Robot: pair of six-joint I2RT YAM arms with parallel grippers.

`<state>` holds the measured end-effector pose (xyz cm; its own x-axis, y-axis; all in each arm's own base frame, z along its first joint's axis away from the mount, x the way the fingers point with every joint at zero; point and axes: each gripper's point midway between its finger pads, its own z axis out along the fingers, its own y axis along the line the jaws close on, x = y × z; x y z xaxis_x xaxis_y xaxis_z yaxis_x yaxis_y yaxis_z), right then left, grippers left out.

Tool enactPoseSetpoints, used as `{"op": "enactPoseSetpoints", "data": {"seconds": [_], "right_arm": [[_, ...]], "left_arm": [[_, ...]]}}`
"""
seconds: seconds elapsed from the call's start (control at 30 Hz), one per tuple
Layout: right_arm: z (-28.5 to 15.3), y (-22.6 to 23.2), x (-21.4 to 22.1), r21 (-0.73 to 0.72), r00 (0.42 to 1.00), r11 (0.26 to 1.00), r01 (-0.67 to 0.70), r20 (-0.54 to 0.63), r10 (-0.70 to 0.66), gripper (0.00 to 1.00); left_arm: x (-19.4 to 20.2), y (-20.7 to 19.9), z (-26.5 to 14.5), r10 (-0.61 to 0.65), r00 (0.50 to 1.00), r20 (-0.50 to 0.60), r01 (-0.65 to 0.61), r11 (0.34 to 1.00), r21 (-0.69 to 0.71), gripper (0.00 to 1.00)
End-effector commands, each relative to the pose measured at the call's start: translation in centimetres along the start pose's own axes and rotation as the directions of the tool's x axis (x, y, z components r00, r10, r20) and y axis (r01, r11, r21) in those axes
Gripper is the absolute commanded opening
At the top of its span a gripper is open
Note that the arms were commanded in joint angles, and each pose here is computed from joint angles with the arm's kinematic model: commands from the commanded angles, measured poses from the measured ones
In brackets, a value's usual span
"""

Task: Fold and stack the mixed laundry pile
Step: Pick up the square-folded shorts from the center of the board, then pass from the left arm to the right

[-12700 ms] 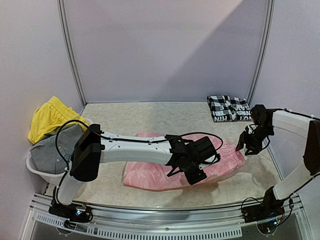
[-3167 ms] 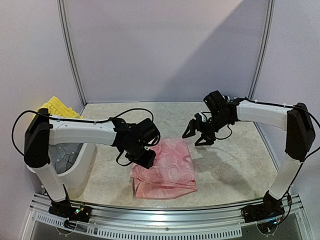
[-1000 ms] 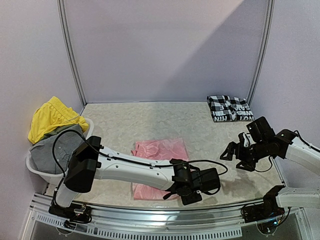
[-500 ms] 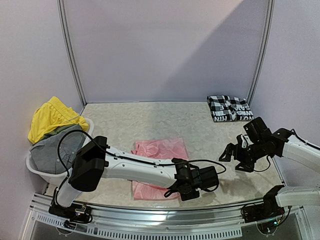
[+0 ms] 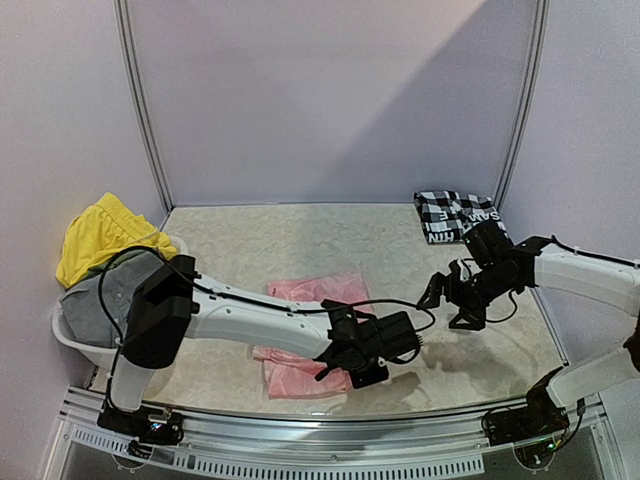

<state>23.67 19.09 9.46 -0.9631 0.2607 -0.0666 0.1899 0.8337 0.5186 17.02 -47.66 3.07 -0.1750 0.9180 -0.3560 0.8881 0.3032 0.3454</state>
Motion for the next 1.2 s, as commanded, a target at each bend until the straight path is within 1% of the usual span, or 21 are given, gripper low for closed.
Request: {"op": "enactPoseSetpoints", "data": {"seconds": [0.0, 0.17, 0.33, 0.63, 0.67, 0.73, 0.97, 1.0, 1.13, 1.17], "right_arm": [[1.2, 3.9, -1.3, -0.147, 0.998, 0.989, 0.03, -0.047, -0.037, 0.99], [3.7, 6.4, -1.6, -0.256, 0.988, 0.967, 0.006, -0.146, -0.045, 0.97], [5.7, 8.6, -1.3, -0.327, 0.972, 0.945, -0.013, -0.226, -0.065, 0.93], [10.0, 9.6, 0.2, -0.324, 0.923, 0.944, -0.053, -0.378, -0.078, 0.85], [11.0, 9.2, 0.5, -0.298, 0.909, 0.953, -0.058, -0.41, -0.073, 0.82], [11.6, 8.8, 0.7, -0.289, 0.9, 0.956, -0.057, -0.429, -0.076, 0.79], [12.7, 9.7, 2.2, -0.344, 0.859, 0.938, -0.05, -0.493, -0.135, 0.64], [12.8, 9.8, 2.4, -0.352, 0.856, 0.935, -0.046, -0.497, -0.145, 0.61], [13.9, 10.1, 2.3, -0.386, 0.858, 0.921, -0.049, -0.489, -0.159, 0.44], [14.1, 10.3, 2.1, -0.398, 0.86, 0.916, -0.05, -0.484, -0.163, 0.41]], "left_arm": [[-1.9, 1.8, -3.0, -0.139, 0.984, 0.11, 0.132, 0.989, 0.068, 0.0], [-1.8, 2.3, -4.1, -0.172, 0.977, 0.128, 0.159, 0.982, 0.101, 0.0], [-1.9, 2.9, -4.8, -0.188, 0.973, 0.135, 0.175, 0.979, 0.105, 0.0], [-1.8, 3.2, -5.3, -0.214, 0.968, 0.133, 0.201, 0.974, 0.104, 0.0], [-1.7, 3.2, -5.4, -0.218, 0.967, 0.133, 0.205, 0.973, 0.102, 0.0], [-1.8, 3.2, -5.4, -0.223, 0.966, 0.134, 0.21, 0.972, 0.104, 0.0], [-1.8, 3.2, -5.5, -0.237, 0.961, 0.14, 0.223, 0.969, 0.105, 0.0], [-1.8, 3.2, -5.5, -0.238, 0.961, 0.139, 0.224, 0.969, 0.105, 0.0], [-1.8, 3.0, -5.4, -0.243, 0.96, 0.141, 0.228, 0.967, 0.115, 0.0], [-1.8, 2.9, -5.3, -0.244, 0.96, 0.139, 0.229, 0.966, 0.118, 0.0]]}}
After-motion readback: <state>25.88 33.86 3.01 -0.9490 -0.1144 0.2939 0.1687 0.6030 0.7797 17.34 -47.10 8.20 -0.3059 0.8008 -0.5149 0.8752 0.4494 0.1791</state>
